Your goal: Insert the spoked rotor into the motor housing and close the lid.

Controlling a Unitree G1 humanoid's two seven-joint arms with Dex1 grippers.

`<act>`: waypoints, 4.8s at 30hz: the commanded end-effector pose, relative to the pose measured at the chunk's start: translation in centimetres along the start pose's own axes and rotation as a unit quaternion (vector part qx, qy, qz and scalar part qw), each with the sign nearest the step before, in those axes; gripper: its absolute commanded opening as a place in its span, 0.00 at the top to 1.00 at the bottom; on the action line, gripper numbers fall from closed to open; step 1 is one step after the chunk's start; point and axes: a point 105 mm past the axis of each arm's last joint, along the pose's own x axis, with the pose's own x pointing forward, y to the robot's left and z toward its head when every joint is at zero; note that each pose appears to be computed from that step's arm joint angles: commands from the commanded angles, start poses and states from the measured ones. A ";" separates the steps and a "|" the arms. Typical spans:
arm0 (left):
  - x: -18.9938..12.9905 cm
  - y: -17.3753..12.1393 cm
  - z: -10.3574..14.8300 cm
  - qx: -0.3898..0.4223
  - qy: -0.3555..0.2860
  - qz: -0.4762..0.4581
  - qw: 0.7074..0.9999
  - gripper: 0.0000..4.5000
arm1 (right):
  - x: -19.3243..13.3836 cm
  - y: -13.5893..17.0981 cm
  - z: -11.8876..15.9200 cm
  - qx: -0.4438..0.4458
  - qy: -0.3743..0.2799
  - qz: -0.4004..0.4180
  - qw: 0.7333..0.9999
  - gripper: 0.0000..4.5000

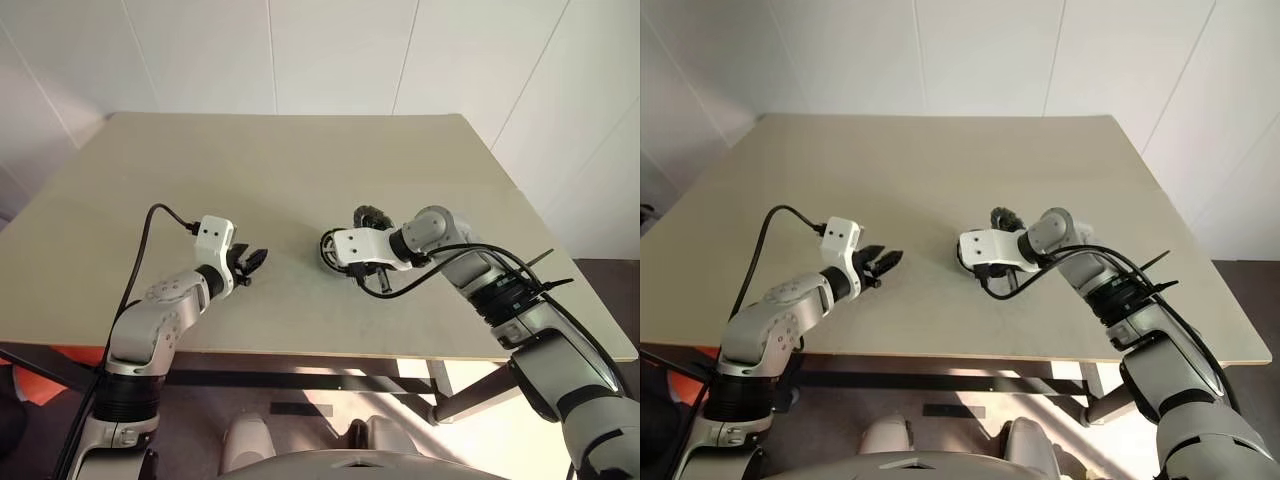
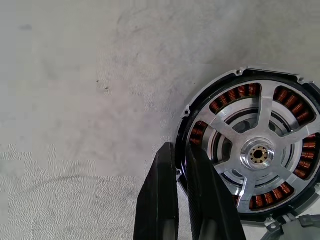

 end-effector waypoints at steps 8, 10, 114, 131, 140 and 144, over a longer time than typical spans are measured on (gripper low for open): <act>-0.3 -0.4 1.0 0.004 -0.024 0.002 1.000 0.46 | -3.1 -0.6 6.0 0.170 -0.079 -0.012 0.982 1.00; -0.3 -0.3 1.1 0.004 -0.025 0.004 1.000 0.46 | -2.3 -0.7 5.9 0.209 -0.071 -0.017 0.975 1.00; -0.5 0.1 3.1 0.024 -0.049 -0.040 0.998 0.46 | 0.5 -2.3 2.7 0.261 -0.197 -0.186 0.926 0.27; -0.4 -0.1 2.6 0.019 -0.042 -0.036 0.998 0.46 | 1.7 -2.2 1.7 0.268 -0.189 -0.190 0.925 0.01; -0.4 0.2 2.4 0.018 -0.037 -0.029 0.999 0.46 | 2.5 -1.1 0.8 0.256 -0.170 -0.176 0.935 0.00; -0.4 0.4 2.4 0.019 -0.035 -0.026 0.999 0.46 | 2.8 -1.1 0.2 0.261 -0.165 -0.180 0.934 0.21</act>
